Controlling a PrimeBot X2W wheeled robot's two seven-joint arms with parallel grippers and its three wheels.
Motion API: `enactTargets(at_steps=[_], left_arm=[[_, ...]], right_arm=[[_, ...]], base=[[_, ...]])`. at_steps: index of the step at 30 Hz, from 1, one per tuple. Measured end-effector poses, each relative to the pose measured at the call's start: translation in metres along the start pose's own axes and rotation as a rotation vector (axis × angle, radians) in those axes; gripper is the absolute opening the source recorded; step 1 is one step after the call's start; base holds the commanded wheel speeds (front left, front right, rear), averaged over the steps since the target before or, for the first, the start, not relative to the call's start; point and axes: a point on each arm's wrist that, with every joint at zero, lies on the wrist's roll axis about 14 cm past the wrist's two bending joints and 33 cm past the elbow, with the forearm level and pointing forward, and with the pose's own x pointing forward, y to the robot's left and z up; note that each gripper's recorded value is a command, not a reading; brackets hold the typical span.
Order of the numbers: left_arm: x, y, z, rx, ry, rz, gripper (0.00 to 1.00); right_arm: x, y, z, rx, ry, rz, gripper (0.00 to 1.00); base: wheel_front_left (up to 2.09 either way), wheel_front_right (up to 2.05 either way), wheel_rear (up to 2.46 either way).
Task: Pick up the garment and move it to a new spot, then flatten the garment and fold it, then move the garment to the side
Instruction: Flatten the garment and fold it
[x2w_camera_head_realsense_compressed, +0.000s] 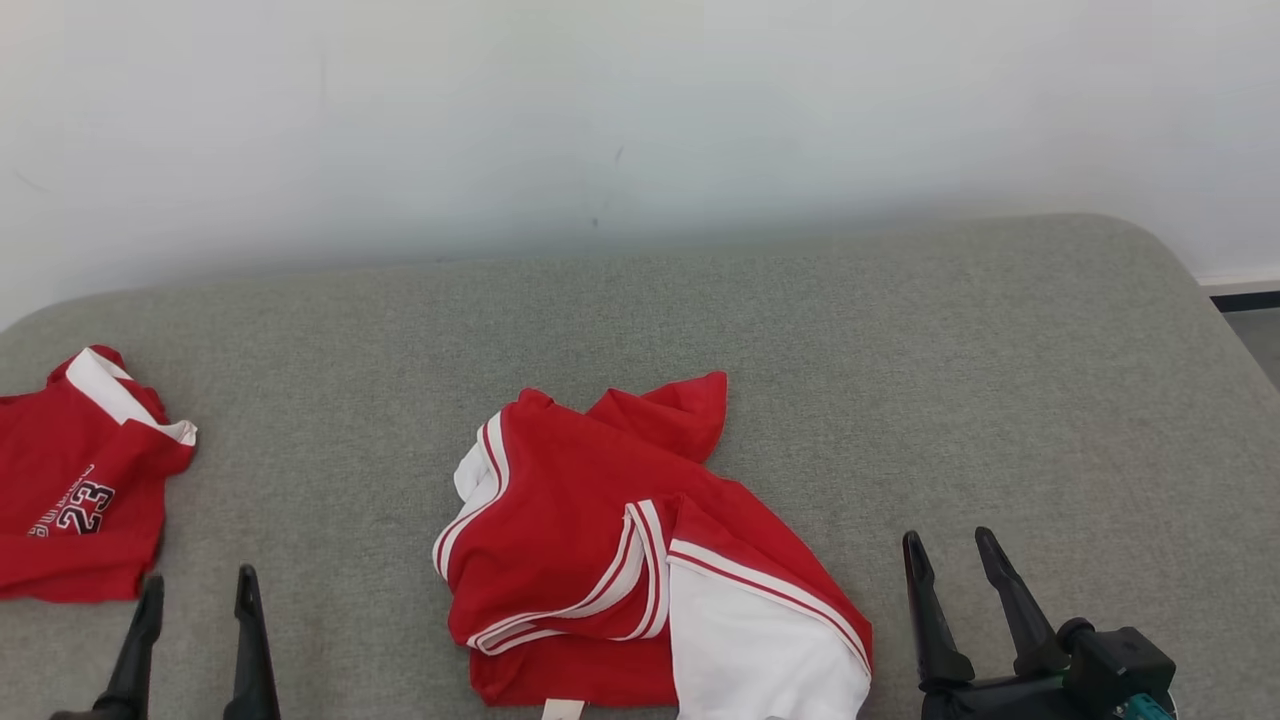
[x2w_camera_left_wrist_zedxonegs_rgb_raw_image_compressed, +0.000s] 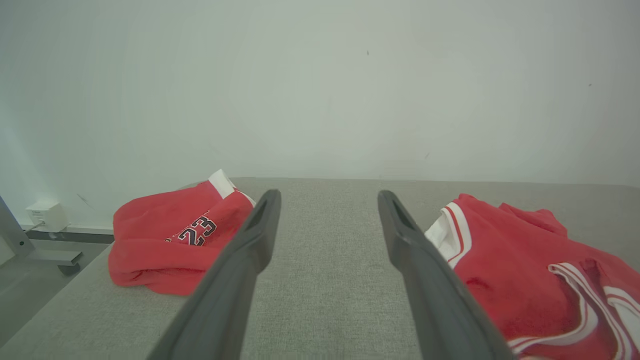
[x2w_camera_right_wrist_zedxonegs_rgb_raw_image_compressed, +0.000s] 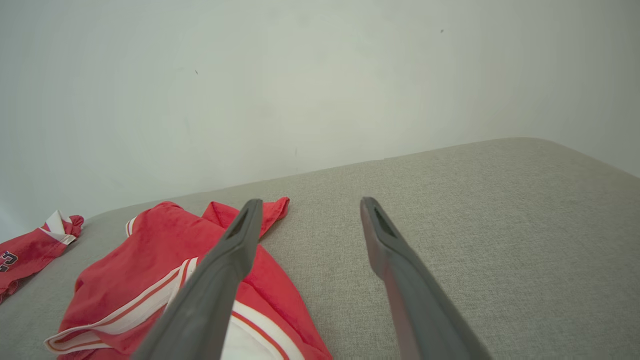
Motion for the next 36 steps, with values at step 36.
enactTargets(at_steps=[36], left_arm=[[-0.015,0.023,-0.022,-0.041,0.064,0.085,1.00]], right_arm=[[0.064,0.091,-0.101,-0.197,0.378,0.363,1.00]], base=[[0.00,0.00,0.00]])
